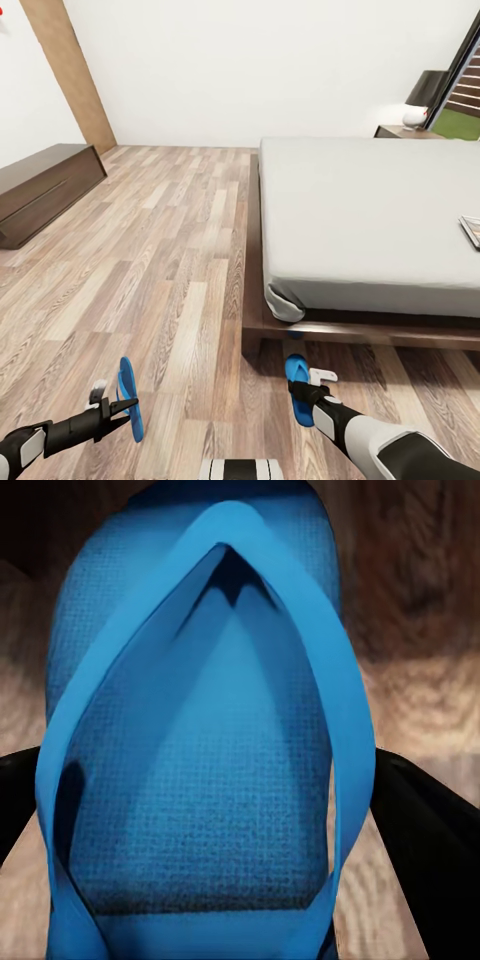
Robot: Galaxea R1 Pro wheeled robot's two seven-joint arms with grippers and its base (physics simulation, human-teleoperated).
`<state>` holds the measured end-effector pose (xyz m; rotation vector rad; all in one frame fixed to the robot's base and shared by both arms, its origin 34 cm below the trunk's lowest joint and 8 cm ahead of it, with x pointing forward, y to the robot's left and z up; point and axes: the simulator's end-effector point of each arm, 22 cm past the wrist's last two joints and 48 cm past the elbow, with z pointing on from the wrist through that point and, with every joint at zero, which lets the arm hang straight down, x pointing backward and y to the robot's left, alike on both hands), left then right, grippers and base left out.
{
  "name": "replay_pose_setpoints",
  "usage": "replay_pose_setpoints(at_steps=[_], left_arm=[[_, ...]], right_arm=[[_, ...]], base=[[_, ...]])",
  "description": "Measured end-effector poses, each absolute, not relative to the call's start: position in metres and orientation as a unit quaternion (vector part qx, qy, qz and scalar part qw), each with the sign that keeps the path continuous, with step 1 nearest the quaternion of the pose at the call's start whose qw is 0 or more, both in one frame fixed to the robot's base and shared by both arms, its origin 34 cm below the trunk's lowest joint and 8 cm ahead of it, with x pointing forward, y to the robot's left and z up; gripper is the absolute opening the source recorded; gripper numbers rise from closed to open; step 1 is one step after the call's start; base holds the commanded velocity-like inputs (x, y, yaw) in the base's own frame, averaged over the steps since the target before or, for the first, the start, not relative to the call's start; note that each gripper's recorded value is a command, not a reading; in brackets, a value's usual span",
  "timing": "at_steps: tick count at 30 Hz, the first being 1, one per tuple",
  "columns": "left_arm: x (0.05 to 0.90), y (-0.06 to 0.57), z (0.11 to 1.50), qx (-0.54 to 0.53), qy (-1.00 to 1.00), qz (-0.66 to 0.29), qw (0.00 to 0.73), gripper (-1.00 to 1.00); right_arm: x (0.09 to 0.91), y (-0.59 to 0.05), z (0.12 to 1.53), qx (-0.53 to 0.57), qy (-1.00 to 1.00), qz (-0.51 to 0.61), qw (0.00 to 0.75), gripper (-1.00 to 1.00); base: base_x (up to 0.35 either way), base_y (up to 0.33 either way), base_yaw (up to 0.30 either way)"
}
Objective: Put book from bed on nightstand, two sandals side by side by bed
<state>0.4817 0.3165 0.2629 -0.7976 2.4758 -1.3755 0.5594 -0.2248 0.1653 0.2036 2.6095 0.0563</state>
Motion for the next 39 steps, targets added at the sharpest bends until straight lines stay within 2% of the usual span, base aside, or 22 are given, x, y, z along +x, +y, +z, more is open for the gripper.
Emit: replay_pose_setpoints(at_steps=[30,39], left_arm=[[0.450,0.322,0.214,-0.298,0.843,-0.445,0.050,-1.00],[0.449,0.322,0.212,-0.299,0.843,-0.444,0.048,-1.00]], right_arm=[[0.521,-0.221,0.110,0.076,0.972,0.020,0.223,-1.00],[0.530,-0.223,0.114,0.084,0.965,0.018,0.249,-1.00]], base=[[0.000,0.000,0.000],[0.000,0.000,0.000]])
